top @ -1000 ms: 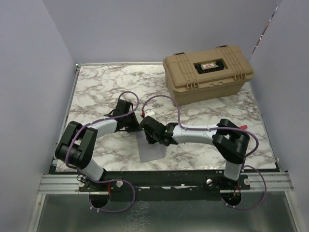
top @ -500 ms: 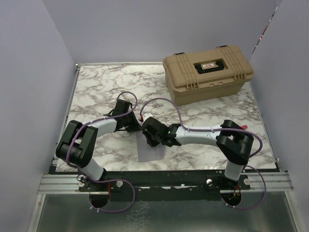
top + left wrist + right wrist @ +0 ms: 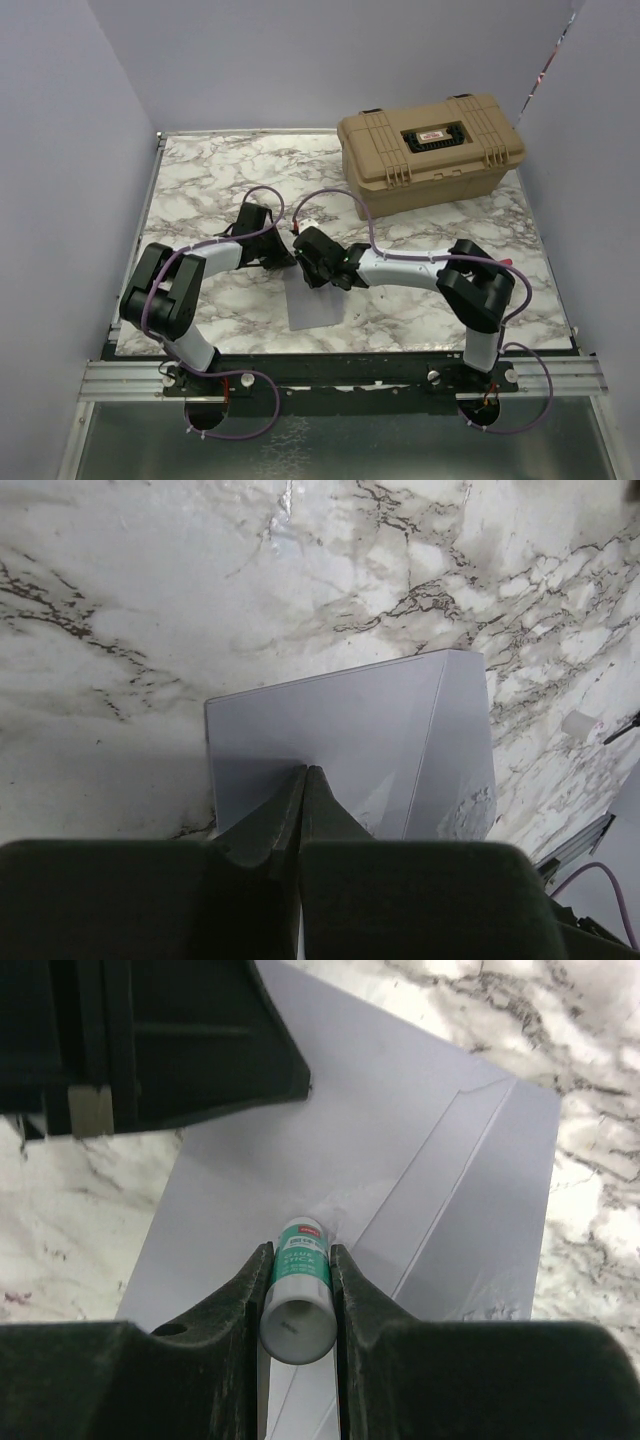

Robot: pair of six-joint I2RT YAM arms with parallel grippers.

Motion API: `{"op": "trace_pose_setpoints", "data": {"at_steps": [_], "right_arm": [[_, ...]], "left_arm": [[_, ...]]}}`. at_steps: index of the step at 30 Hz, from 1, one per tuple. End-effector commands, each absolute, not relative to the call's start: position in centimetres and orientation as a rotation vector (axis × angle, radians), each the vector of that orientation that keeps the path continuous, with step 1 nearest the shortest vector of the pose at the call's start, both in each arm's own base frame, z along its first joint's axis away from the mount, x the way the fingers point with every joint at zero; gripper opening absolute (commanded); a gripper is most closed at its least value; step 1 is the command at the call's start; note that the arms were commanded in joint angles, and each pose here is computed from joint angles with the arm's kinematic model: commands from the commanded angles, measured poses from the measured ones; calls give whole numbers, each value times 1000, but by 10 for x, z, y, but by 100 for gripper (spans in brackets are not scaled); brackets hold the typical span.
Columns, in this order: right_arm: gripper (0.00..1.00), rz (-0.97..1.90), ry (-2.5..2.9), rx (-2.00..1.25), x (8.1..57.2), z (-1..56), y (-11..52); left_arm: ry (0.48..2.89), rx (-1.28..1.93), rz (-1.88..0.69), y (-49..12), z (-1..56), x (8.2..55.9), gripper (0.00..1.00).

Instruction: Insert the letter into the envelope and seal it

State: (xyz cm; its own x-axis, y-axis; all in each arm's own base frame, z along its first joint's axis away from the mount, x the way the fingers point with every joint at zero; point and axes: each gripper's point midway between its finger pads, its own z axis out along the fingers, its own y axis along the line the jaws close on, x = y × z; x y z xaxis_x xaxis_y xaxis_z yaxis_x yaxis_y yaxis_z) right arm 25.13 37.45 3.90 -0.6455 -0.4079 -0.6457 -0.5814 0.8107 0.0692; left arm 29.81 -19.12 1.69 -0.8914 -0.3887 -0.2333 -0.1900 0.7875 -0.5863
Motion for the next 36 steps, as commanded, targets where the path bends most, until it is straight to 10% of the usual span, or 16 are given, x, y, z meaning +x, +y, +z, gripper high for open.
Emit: {"op": "trace_pose_setpoints", "data": {"at_steps": [1,25,36], "right_arm": [[0,220,2435,-705,260,8,358],[1,294,2619,-709,178,10,339],[0,251,2565,-508,225,8,327]], "left_arm": [[2872,-488,-453,-144,-47,248,0],[2685,-967,-325,-130,-50,266,0],[2765,-868,-378,-138,-58,260,0]]}}
